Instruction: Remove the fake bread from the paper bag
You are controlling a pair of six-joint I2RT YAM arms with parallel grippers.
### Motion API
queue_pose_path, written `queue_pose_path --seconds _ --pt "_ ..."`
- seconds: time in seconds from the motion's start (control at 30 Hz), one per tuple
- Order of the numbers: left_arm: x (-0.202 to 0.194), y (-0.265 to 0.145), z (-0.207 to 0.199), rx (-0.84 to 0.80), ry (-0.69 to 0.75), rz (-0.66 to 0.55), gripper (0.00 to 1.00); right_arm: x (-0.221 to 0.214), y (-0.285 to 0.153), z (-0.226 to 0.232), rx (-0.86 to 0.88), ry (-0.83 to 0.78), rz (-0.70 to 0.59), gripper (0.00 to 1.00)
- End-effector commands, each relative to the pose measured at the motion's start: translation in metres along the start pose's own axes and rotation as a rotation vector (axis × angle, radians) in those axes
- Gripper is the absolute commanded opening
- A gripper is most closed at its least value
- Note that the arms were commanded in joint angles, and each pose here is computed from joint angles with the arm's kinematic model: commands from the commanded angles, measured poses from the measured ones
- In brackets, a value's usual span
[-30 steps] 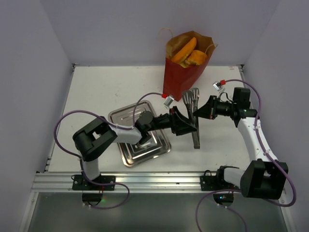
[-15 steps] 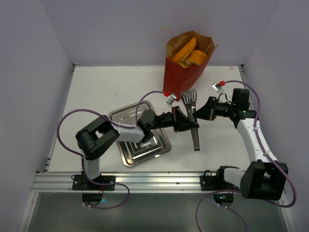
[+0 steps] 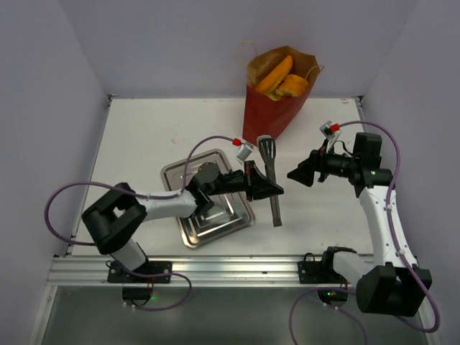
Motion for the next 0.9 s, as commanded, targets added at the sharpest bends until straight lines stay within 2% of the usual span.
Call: queue_pose_path --seconds 0.0,0.03,0.07,0.1,0.13,0.17,0.2,0.23,0.27,0.3,0.37,0.43,0.53,0.6,0.63,0.73,0.87 --pt "0.006 -0.027 0.007 0.127 0.064 0.049 0.0 0.014 -0.013 -0.002 -0.087 -0.125 -0.031 0.84" --pt "0.023 -0.039 0.009 0.182 0.08 0.021 0.0 0.014 -0.017 -0.006 -0.115 -0.128 -0.038 0.84" --pt "0.027 -0.05 0.017 0.243 0.071 0.033 0.0 0.015 -0.018 -0.006 -0.122 -0.131 -0.042 0.84" --pt "0.022 -0.067 0.032 0.356 0.017 0.095 0.0 0.014 -0.02 -0.008 -0.138 -0.13 -0.044 0.84" --pt "0.04 -0.078 0.031 0.41 0.027 0.076 0.0 0.013 -0.022 -0.012 -0.155 -0.124 -0.048 0.84" --pt "0.058 -0.103 0.051 0.526 0.041 0.067 0.0 0.012 -0.023 -0.014 -0.17 -0.125 -0.05 0.85" --pt "0.05 -0.127 0.063 0.664 -0.051 0.149 0.0 0.012 -0.024 -0.017 -0.187 -0.121 -0.051 0.84" --pt "0.074 -0.137 0.063 0.726 -0.027 0.134 0.0 0.01 -0.026 -0.02 -0.203 -0.116 -0.054 0.85" --pt "0.092 -0.17 0.078 0.873 -0.04 0.113 0.0 0.009 -0.026 -0.023 -0.214 -0.116 -0.058 0.85" --pt "0.086 -0.194 0.082 0.982 -0.079 0.197 0.0 0.008 -0.026 -0.024 -0.223 -0.116 -0.059 0.85" --pt "0.119 -0.239 0.095 1.172 -0.06 0.188 0.0 0.006 -0.026 -0.028 -0.244 -0.112 -0.062 0.85" --pt "0.115 -0.274 0.105 1.315 -0.149 0.265 0.0 0.003 -0.026 -0.03 -0.254 -0.107 -0.063 0.85" --pt "0.128 -0.324 0.119 1.496 -0.197 0.283 0.0 0.002 -0.026 -0.033 -0.263 -0.1 -0.067 0.85" --pt "0.129 -0.336 0.129 1.556 -0.216 0.299 0.0 0.001 -0.025 -0.034 -0.258 -0.096 -0.066 0.85" --pt "0.125 -0.349 0.141 1.649 -0.231 0.329 0.0 0.001 -0.025 -0.035 -0.256 -0.095 -0.068 0.85" --pt "0.128 -0.371 0.163 1.75 -0.257 0.394 0.0 0.0 -0.025 -0.036 -0.251 -0.093 -0.068 0.85" --pt "0.13 -0.386 0.186 1.783 -0.285 0.456 0.0 -0.002 -0.025 -0.035 -0.24 -0.096 -0.069 0.85"
Point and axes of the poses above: each gripper's point midway between its finger pads, its own y axis out along the fingers, its own z axis along the line the jaws close on, x = y × z, the point moved 6 cm from there along -y, back along the fingers
